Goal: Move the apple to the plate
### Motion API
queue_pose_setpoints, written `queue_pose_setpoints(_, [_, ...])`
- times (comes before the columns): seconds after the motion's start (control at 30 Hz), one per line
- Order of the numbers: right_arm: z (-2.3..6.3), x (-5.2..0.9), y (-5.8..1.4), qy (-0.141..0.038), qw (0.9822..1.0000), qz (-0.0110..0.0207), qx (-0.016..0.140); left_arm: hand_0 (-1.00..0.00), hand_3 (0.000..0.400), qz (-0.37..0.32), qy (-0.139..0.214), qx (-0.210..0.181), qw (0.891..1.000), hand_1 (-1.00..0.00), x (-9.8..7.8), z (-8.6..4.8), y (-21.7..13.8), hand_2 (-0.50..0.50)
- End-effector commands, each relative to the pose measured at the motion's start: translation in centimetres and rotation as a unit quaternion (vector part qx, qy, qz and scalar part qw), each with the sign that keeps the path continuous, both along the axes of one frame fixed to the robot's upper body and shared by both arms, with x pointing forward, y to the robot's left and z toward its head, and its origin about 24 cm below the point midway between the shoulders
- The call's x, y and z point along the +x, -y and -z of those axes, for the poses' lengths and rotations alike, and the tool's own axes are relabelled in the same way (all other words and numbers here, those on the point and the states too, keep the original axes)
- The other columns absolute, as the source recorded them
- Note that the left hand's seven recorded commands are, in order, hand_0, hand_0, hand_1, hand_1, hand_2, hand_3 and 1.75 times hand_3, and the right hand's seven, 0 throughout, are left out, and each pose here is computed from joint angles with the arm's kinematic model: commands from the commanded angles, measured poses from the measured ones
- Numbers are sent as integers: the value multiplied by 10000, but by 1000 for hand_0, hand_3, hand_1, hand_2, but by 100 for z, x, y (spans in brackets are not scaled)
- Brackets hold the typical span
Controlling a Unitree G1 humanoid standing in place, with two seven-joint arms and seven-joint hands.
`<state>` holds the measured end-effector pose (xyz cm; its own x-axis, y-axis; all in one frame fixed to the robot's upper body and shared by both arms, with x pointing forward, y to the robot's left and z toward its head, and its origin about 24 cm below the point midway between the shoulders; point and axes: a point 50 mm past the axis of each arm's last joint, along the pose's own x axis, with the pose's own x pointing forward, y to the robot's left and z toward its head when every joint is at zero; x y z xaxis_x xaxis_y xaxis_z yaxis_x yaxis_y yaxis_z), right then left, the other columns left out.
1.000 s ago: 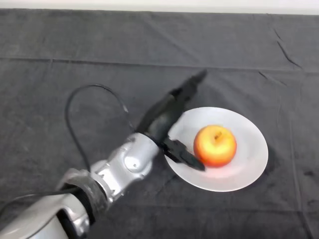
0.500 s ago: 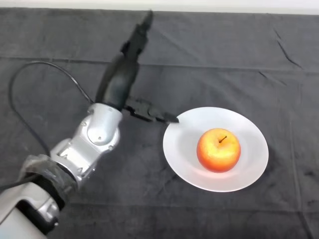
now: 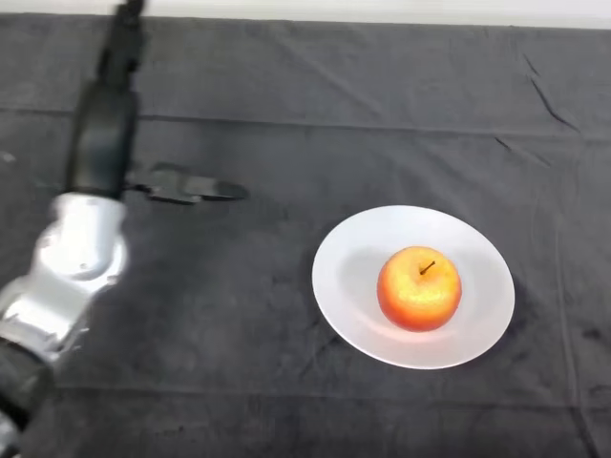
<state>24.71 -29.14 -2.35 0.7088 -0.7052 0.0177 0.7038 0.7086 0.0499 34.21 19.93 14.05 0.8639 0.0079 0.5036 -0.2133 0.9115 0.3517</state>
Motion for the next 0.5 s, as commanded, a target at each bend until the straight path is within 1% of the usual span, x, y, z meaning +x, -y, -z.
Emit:
queue_pose_setpoints(0.03, [590,-491,-281,-1398,9862,64,886,0,0,-125,307,72,9994,0,-87,-110,-137,0])
queue_pose_setpoints(0.2, [590,-491,-281,-1399,9862,63,885,0,0,-458,501,54,9977,0,-184,-171,-346,0])
queue_pose_setpoints(0.5, [591,-491,-281,-1399,9862,63,885,0,0,-1132,709,-2,9910,0,-423,-155,-765,0])
